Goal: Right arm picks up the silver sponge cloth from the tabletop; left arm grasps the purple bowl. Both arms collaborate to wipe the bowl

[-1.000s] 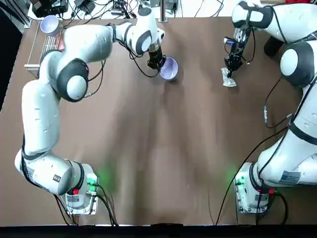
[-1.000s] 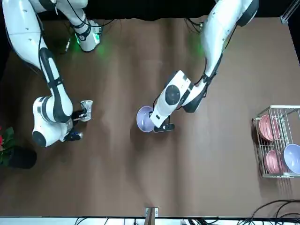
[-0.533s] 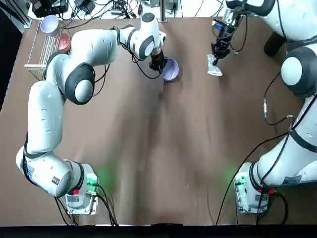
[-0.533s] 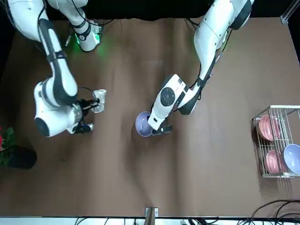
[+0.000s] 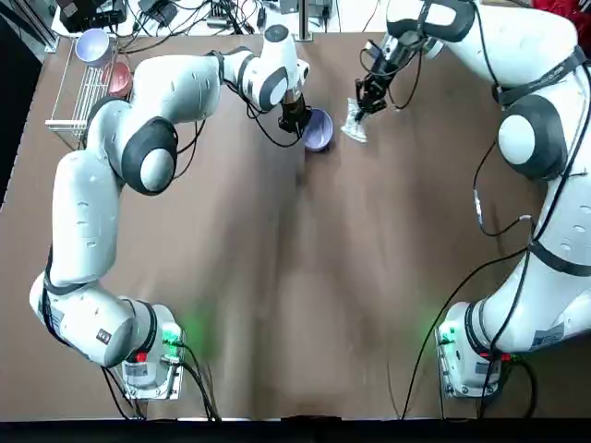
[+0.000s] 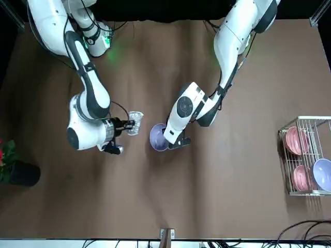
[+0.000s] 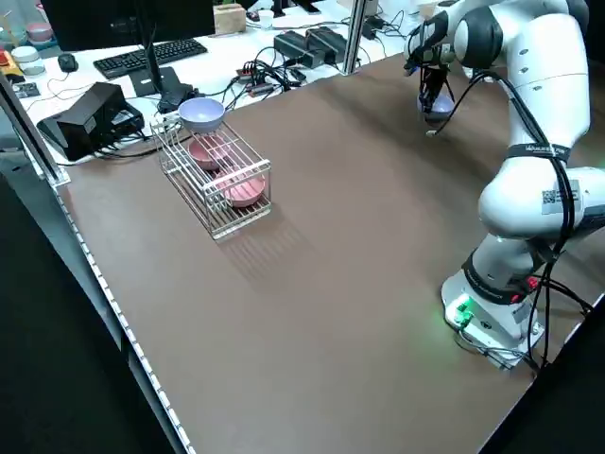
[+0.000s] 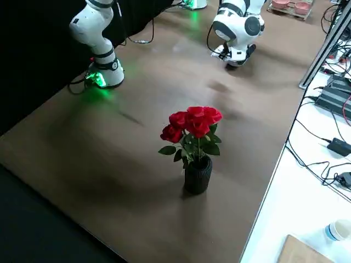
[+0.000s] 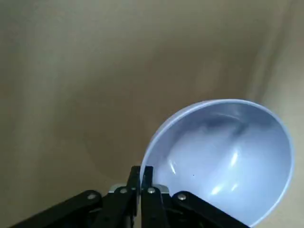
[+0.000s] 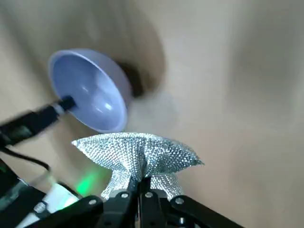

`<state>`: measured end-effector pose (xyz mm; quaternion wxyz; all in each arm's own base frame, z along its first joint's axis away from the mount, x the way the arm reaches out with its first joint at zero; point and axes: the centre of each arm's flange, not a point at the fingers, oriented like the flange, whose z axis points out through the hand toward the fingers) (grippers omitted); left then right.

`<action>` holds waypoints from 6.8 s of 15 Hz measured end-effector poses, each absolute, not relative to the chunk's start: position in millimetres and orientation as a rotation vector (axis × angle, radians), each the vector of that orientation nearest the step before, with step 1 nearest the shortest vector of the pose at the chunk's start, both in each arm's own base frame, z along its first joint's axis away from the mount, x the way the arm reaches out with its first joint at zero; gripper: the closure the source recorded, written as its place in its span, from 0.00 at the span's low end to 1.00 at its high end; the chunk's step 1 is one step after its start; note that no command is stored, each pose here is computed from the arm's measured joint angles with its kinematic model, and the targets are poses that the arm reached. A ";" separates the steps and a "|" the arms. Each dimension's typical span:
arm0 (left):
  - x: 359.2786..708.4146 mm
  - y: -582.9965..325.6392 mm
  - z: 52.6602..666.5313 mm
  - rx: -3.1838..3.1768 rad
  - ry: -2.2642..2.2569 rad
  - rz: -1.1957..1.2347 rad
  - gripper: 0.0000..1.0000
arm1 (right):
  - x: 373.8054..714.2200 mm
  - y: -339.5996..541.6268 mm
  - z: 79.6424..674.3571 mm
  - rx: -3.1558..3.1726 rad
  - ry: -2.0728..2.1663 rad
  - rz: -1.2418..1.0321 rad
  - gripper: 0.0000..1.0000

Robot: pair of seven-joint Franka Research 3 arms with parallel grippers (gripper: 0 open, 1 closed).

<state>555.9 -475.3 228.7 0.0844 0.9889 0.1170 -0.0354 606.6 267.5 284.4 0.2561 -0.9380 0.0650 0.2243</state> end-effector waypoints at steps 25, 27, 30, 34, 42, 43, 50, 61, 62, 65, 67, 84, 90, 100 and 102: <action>553.8 -476.1 219.7 2.950 0.397 -0.124 0.96 | 575.7 391.7 182.4 -2.584 0.244 0.309 0.98; 553.8 -476.0 219.2 2.951 0.397 -0.125 0.96 | 580.6 392.5 184.6 -2.580 0.245 0.291 0.98; 554.0 -476.1 219.3 2.949 0.397 -0.123 0.96 | 595.9 388.4 192.1 -2.572 0.255 0.248 0.98; 555.1 -475.9 219.3 2.944 0.401 -0.116 0.96 | 613.3 379.5 205.1 -2.562 0.267 0.202 0.98; 554.3 -479.0 220.0 2.935 0.396 -0.111 0.96 | 606.7 363.6 194.1 -2.611 0.196 0.383 0.98; 551.9 -481.4 219.3 2.935 0.390 -0.115 0.96 | 597.3 366.2 189.8 -2.614 0.175 0.476 0.98; 549.7 -482.7 217.8 2.940 0.386 -0.124 0.96 | 583.7 385.1 186.3 -2.635 0.139 0.511 0.98; 552.0 -486.8 219.2 2.915 0.384 -0.097 0.96 | 619.7 361.8 214.5 -2.744 0.048 0.375 0.98; 552.4 -486.5 218.8 2.915 0.385 -0.097 0.96 | 619.8 361.5 217.1 -2.744 0.042 0.390 0.98; 552.3 -486.6 218.8 2.915 0.384 -0.098 0.96 | 618.2 353.7 227.9 -2.746 0.021 0.498 0.98; 554.8 -482.5 217.2 2.923 0.391 -0.099 0.96 | 627.0 308.2 250.6 -2.749 0.028 0.675 0.98; 653.3 -155.8 289.7 3.126 -0.088 -0.277 0.96 | 659.2 -61.6 167.4 -2.817 -0.022 0.833 0.97; 626.2 -33.6 245.2 3.105 -0.131 -0.246 0.96 | 673.2 -67.6 201.8 -2.863 -0.028 0.761 0.46; 622.8 0.6 232.9 3.099 -0.106 -0.200 0.55 | 615.7 -60.2 612.4 -3.072 -0.087 0.163 0.00; 633.8 -2.1 251.5 3.101 -0.111 -0.159 0.37 | 599.7 -52.6 638.6 -3.074 -0.098 0.110 0.00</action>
